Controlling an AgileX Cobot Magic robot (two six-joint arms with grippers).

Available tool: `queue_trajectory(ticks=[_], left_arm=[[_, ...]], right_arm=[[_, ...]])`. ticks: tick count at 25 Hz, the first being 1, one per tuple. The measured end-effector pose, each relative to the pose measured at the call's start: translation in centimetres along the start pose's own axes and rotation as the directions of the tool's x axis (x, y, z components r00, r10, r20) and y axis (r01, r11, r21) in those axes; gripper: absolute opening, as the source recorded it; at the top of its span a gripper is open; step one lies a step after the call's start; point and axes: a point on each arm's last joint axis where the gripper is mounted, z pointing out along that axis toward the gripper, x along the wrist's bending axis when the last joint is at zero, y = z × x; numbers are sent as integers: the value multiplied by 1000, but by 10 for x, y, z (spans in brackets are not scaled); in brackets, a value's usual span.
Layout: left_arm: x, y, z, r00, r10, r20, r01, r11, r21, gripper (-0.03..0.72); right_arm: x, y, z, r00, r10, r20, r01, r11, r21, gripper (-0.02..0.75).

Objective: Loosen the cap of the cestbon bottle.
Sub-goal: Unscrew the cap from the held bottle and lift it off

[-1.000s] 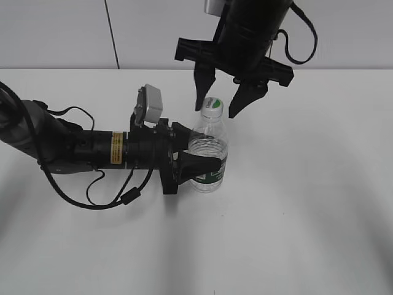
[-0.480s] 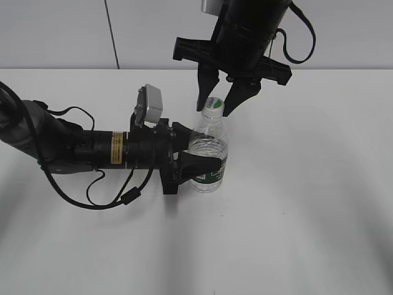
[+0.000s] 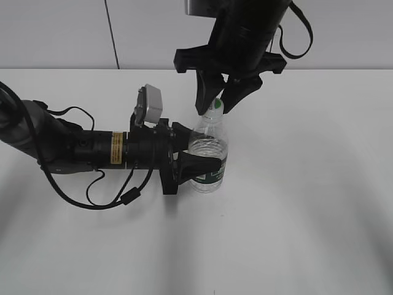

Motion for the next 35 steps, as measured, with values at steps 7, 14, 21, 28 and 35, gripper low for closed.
queue_trajectory(ticks=[7, 14, 21, 28, 35], left_arm=[[0, 0, 0, 1000, 1, 2, -1, 1000, 1, 393], [0, 0, 0, 1000, 0, 2, 0, 1000, 2, 392], [-1, -1, 0, 1000, 2, 5, -2, 1000, 4, 392], [-2, -2, 0, 1000, 9, 18, -9, 1000, 13, 392], [-3, -2, -1, 999, 14, 35, -14, 1000, 19, 392]], right_arm=[[0, 0, 0, 896, -445, -3, 445, 896, 0, 306], [1, 0, -1, 707, -707, -2, 707, 707, -3, 306], [1, 0, -1, 461, -887, -4, 887, 461, -8, 306], [2, 0, -2, 150, -989, -4, 989, 150, -17, 306], [3, -1, -2, -4, -1000, -13, 1000, -4, -31, 301]])
